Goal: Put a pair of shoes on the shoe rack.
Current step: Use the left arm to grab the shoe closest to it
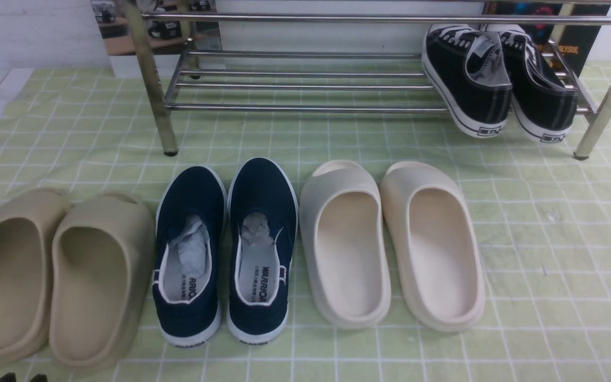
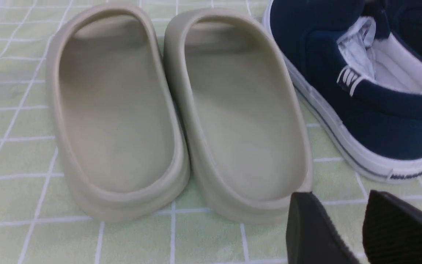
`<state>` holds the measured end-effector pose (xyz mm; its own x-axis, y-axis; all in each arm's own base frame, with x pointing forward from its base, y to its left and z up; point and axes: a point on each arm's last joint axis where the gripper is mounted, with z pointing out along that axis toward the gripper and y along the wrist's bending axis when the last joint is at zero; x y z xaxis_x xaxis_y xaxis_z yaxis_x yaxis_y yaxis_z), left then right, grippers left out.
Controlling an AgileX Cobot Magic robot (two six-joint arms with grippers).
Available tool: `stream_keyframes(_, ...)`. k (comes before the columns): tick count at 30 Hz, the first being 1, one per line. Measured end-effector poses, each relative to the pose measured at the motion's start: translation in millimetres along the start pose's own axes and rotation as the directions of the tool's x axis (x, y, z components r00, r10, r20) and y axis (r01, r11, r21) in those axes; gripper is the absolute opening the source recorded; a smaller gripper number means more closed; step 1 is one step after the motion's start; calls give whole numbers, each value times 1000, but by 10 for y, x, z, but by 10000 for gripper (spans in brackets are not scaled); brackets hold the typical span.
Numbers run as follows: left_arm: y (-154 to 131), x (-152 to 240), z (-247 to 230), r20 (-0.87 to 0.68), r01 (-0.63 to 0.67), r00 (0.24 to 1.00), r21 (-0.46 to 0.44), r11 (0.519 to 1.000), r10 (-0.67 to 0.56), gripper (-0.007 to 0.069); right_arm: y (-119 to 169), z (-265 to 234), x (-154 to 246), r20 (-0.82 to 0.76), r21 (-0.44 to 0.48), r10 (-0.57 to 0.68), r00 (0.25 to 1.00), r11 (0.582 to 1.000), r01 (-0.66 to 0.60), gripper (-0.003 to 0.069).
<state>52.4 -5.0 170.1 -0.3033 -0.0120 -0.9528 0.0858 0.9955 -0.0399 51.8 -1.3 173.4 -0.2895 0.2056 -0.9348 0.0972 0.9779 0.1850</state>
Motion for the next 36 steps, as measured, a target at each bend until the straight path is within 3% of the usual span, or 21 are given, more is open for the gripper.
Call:
stream_keyframes(12,-16,-273,-42,300,-3,954,18,1000,-3,239,0,0,0,0,0,0,1000,1000,0,200)
stream_keyframes(15,-22,-376,-82,413,5,911,29,1000,-16,239,0,0,0,0,0,0,1000,1000,0,204)
stream_keyframes(19,-26,-526,-168,568,106,809,110,988,-150,239,0,0,0,0,0,0,1000,1000,0,208)
stream_keyframes(20,-24,-564,-196,602,146,771,149,978,-207,239,0,0,0,0,0,0,1000,1000,0,208)
stream_keyframes(21,-20,-635,-258,658,210,685,233,949,-313,235,0,0,0,0,0,0,1000,1000,0,210)
stream_keyframes(22,-18,-650,-273,669,220,664,252,942,-334,234,0,0,0,0,0,0,1000,1000,0,210)
stream_keyframes(25,-16,-777,-369,697,253,587,324,911,-411,150,0,0,0,0,0,0,1000,1000,0,216)
stream_keyframes(27,-26,-939,-458,680,265,598,331,906,-424,42,0,0,0,0,0,0,1000,1000,0,218)
stream_keyframes(28,-26,-930,-448,671,271,607,328,905,-425,30,0,0,0,0,0,0,1000,1000,0,218)
stream_keyframes(29,-37,-1045,-501,628,289,652,313,905,-425,-14,0,0,0,0,0,0,1000,1000,0,221)
stream_keyframes(33,-61,-1213,-404,391,353,826,203,913,-407,-13,0,0,0,0,0,0,1000,1000,0,223)
stream_keyframes(36,-65,-1176,-159,198,394,891,116,912,-409,-13,0,0,0,0,0,0,1000,1000,0,223)
